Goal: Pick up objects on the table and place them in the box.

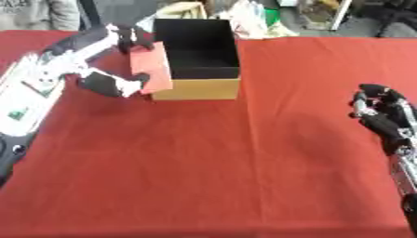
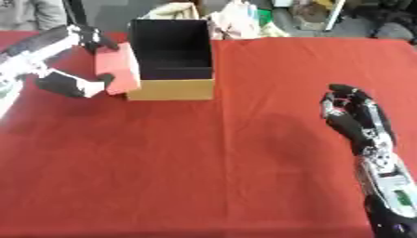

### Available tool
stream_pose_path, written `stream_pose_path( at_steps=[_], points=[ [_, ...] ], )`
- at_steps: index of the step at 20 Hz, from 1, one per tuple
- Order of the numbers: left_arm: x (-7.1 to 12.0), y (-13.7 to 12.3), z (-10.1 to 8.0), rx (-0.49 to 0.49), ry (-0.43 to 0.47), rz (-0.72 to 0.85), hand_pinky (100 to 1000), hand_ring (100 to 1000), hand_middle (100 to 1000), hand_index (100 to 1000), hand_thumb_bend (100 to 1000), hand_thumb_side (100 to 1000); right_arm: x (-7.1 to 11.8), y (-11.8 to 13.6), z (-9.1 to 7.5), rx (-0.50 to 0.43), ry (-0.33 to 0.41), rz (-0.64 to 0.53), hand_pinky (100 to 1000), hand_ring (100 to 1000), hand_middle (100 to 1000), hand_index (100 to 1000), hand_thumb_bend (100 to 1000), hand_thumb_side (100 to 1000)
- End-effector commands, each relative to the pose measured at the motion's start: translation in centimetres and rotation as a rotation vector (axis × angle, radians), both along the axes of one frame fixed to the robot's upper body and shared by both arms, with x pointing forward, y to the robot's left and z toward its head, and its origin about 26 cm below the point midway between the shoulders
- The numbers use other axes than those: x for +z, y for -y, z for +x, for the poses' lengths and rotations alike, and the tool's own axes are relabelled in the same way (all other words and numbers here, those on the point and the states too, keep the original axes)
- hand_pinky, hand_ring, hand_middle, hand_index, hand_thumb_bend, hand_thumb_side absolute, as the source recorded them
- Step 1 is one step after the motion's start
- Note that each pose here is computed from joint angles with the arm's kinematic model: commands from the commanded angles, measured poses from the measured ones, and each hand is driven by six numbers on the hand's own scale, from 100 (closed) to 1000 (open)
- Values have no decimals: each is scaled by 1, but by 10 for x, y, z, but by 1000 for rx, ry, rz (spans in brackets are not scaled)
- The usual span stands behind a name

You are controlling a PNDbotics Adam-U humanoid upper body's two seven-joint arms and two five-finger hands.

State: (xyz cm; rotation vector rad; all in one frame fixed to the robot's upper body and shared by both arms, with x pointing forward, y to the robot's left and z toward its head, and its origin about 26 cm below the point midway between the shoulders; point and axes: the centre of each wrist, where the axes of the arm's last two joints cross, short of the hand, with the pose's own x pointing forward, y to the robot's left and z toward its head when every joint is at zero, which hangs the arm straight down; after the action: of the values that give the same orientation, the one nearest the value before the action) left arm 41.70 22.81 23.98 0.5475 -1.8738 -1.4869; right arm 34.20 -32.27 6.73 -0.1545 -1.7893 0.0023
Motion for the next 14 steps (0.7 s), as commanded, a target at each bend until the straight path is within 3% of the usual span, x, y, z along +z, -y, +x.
stream_pose_path(
  at_steps=[1,7,14],
  points=[
    [25,-3,5,33,98,-9,737,707,503,769,176,192,10,3,2,8,27,-18,514,613,575,706,100,100],
    [37,6,30,110,194,-13,742,709,513,770,196,187,13,-2,5,26,33,-19,514,613,575,706,100,100],
    [28,18,61,199,240,-7,742,714,538,786,194,187,18,-10,10,62,47,-21,514,613,575,706,100,100]
  ],
)
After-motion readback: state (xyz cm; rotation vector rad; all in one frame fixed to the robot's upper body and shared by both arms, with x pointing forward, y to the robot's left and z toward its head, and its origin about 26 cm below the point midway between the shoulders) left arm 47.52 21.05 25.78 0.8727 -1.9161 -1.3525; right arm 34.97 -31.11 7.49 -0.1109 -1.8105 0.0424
